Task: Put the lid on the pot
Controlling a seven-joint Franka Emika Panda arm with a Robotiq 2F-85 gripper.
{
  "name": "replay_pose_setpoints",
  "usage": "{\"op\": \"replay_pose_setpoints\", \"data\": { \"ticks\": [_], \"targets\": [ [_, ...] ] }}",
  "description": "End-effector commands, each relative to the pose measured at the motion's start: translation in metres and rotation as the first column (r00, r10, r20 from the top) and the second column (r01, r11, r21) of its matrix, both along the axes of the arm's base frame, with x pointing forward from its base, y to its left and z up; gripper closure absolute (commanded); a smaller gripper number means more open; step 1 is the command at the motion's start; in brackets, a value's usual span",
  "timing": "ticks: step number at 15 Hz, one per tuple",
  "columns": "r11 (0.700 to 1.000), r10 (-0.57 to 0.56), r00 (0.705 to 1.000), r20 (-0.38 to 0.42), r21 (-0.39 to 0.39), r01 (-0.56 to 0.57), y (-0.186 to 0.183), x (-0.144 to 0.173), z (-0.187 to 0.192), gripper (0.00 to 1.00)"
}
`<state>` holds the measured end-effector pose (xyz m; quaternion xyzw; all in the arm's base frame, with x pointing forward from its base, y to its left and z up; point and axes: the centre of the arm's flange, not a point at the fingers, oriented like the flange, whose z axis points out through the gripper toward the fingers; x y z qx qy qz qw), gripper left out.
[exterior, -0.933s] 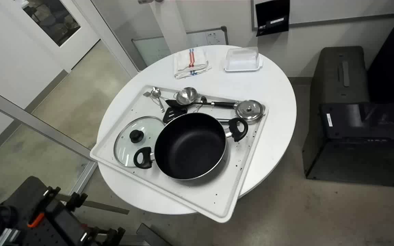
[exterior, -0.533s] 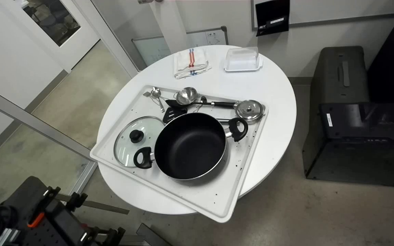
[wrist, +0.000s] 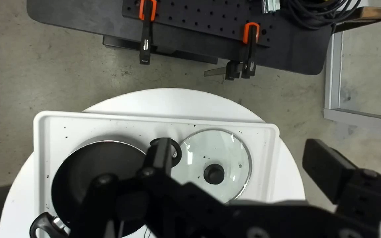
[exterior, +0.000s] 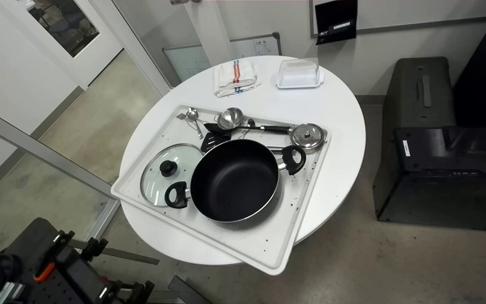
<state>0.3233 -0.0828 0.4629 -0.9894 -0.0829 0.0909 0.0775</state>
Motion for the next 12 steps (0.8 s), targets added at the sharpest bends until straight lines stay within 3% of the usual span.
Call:
{"op": "replay_pose_setpoints", "data": {
  "ticks": [1,9,12],
  "targets": [
    [1.0,0.007,1.0,0.0,-0.016,-0.007,0.008,0.009,-0.013,0.0],
    [0.993,0.09,0.996,0.012,-0.077,-0.089,0.041,0.024,-0.07,0.0],
    [0.987,0.127,0.99,0.055,-0.104,-0.12,0.06,0.036,-0.098,0.0]
  ]
}}
